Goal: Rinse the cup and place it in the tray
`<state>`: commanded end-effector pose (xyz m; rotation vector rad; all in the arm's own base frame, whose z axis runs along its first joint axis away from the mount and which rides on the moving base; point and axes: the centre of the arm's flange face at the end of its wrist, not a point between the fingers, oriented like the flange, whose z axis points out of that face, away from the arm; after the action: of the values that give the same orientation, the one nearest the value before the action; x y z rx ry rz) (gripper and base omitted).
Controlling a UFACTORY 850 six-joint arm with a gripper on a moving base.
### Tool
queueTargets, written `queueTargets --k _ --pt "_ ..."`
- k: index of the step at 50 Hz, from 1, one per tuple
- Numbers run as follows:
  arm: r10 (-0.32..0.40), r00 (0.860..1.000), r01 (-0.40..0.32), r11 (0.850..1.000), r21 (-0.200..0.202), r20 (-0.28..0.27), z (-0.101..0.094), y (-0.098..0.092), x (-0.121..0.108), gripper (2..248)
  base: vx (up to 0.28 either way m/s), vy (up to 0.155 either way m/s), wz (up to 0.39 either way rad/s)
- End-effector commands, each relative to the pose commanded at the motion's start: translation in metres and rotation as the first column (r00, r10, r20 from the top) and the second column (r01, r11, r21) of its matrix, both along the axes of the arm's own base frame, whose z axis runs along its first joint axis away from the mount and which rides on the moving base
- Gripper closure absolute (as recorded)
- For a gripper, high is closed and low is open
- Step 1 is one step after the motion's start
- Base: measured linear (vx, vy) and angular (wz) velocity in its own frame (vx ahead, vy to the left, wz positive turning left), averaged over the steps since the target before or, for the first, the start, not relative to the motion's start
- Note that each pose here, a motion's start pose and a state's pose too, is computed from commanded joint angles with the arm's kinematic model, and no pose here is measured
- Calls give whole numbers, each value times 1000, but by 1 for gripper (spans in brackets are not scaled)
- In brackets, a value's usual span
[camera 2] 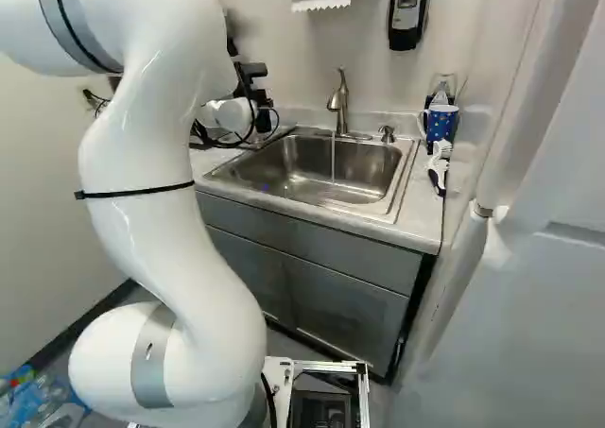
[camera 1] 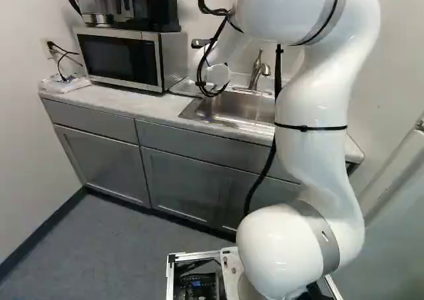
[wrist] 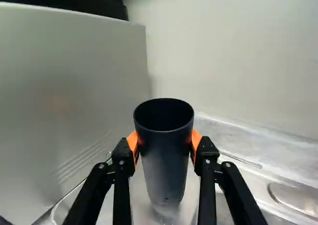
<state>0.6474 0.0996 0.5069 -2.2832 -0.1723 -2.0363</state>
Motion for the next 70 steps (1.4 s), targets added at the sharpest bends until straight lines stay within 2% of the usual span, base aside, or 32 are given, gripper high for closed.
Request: queueTargets --k 10,62,63,68,69,70 --pt "-1 1000 1 1000 -2 -15 -12 1 7 128 0 0 0" --pt "0 999 0 1000 -6 -44 -15 1 6 128 0 0 0" --pt "0 999 0 1000 -6 -44 -15 1 6 122 0 0 0" --pt "0 999 0 1000 -6 -44 -15 1 6 122 0 0 0" --pt "0 999 0 1000 -6 -44 -15 1 6 91 0 0 0" --pt "0 999 0 1000 -6 -44 -15 1 6 91 0 0 0"
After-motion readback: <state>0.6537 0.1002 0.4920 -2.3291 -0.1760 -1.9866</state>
